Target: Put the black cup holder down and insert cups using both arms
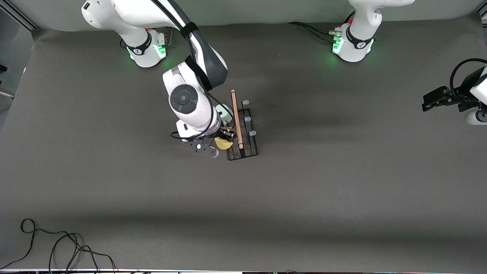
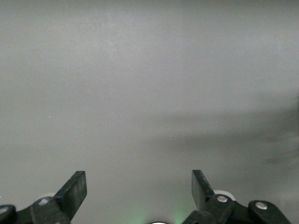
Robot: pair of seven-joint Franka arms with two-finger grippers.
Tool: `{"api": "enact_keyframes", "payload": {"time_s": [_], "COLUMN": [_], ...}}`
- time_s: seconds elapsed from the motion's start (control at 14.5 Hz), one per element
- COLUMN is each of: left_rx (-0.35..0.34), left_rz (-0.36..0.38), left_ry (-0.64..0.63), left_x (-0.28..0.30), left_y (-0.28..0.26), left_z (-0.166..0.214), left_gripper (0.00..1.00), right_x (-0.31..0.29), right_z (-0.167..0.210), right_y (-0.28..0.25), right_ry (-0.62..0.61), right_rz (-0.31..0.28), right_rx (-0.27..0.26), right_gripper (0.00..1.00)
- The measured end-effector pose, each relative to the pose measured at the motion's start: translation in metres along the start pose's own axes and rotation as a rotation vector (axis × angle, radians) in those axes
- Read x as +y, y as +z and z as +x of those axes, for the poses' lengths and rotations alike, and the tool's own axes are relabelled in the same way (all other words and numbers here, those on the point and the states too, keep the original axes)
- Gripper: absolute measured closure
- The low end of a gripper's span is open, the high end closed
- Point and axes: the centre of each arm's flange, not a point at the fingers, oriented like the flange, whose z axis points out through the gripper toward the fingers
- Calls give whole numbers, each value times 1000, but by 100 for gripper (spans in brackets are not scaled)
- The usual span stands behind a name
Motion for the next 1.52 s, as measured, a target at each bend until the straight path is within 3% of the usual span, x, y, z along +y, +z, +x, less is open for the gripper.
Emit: {"api": "enact_keyframes", "payload": {"time_s": [0.14,0.35,0.62,0.9,1.31,1.52], "left_rx": [0,8,53,94,97,97], "left_rz": [0,0,2,4,4,4], "left_ry": [0,0,6,12,27,39], "left_x": [0,0,0,0,7,13], "left_y": [0,0,-2,-3,-3,-3], "left_z": [0,1,7,12,12,12], "left_gripper": [0,0,0,0,0,0], "right_x": [-2,0,20,86,222,274], "right_z": [-2,5,27,68,110,119], "right_y": [8,1,-37,-140,-253,-284], "right_ry": [-1,8,24,-34,-118,-149], "right_rz": [-10,-3,-37,-88,-50,-67], "right_rx": [-2,9,-19,-86,-120,-106], "right_gripper": [27,1,0,0,0,0]}}
